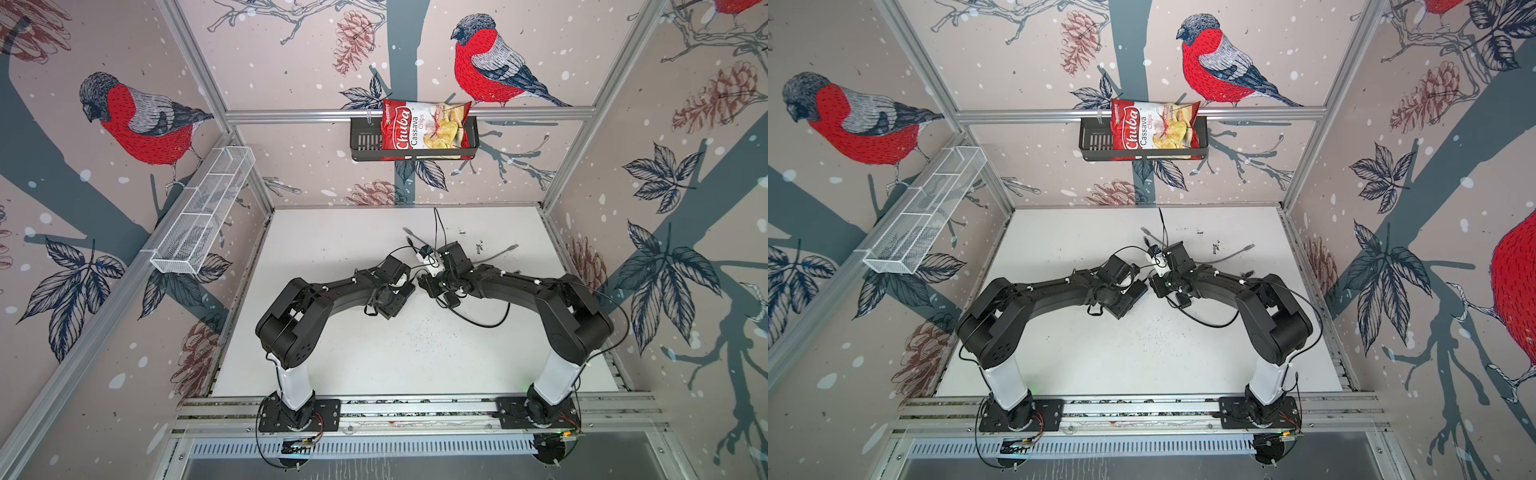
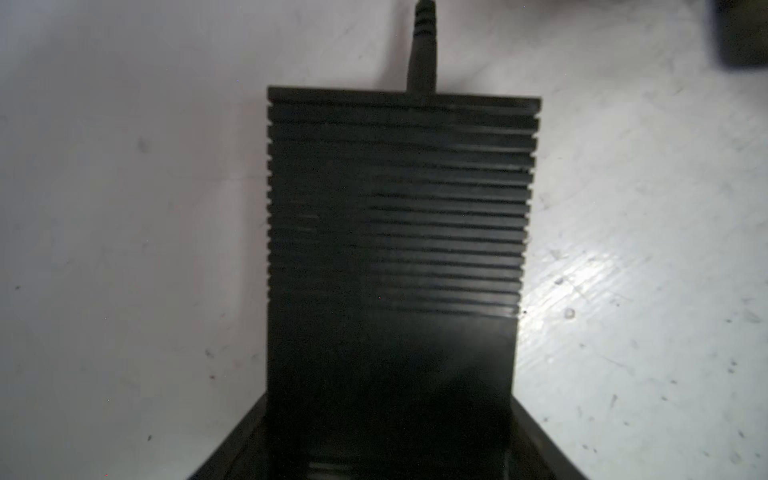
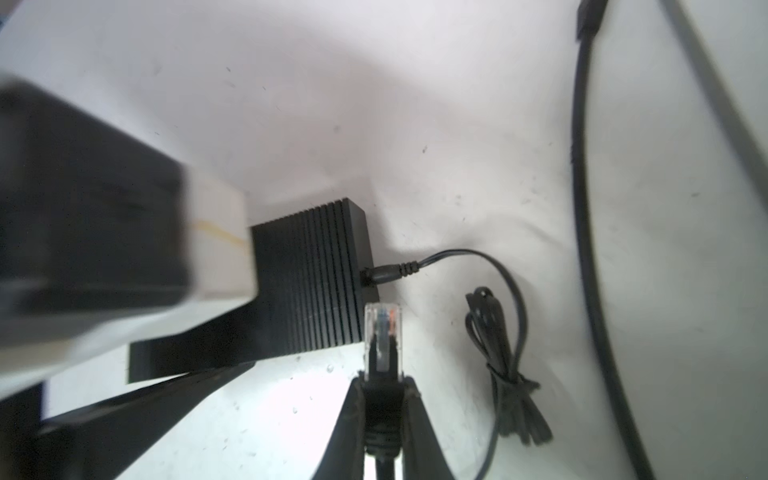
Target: Insert the plug into the switch port
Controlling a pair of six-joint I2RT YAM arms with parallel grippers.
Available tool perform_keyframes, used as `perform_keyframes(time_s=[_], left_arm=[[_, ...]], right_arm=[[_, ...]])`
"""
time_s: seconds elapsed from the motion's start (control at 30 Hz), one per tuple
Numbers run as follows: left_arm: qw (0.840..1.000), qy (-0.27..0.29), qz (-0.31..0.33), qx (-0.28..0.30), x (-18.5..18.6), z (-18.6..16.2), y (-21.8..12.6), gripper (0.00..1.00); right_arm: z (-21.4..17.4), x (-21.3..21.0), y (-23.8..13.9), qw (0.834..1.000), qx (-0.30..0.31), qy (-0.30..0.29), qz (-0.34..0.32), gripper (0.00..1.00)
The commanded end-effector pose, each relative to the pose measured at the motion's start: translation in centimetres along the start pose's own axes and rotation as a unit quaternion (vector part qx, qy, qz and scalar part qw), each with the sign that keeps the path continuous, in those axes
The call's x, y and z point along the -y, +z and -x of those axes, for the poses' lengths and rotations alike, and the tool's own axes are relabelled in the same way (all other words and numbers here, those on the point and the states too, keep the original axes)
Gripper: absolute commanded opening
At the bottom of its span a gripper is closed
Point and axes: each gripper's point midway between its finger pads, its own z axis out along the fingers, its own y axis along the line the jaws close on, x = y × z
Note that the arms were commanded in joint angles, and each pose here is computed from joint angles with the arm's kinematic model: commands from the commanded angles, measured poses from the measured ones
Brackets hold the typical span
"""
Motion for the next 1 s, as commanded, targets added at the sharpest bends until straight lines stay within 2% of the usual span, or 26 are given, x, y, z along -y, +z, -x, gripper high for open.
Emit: perform_keyframes(time_s=[0.0, 0.17, 0.37, 0.5, 0.97], left_arm=[[0.999, 0.026, 0.024, -0.03, -0.6, -1.7, -0.7, 0.31], [0.998, 0.052, 0.03, 0.01, -0.2, 0.2, -2.7, 0.26], [0.998, 0.057, 0.008, 0.039, 0.6, 1.7, -4.5, 0.18], [0.997, 0.057, -0.001, 0.054, 1.1, 2.5, -5.4, 0.11], [0.996, 0.048, -0.044, 0.059, 3.0, 3.0, -6.7, 0.05]], right_arm=[[-1.0, 0.2, -1.2, 1.0, -0.016, -0.009, -0.014, 0.01], [-2.2, 0.1, -3.1, 0.999, -0.024, -0.011, -0.028, 0.01], [-3.5, -1.3, -5.0, 0.998, -0.018, -0.036, -0.051, 0.01], [-4.5, -1.6, -5.2, 0.997, -0.036, -0.041, -0.061, 0.01], [-3.2, -3.2, -4.6, 0.992, -0.035, -0.085, -0.09, 0.02]])
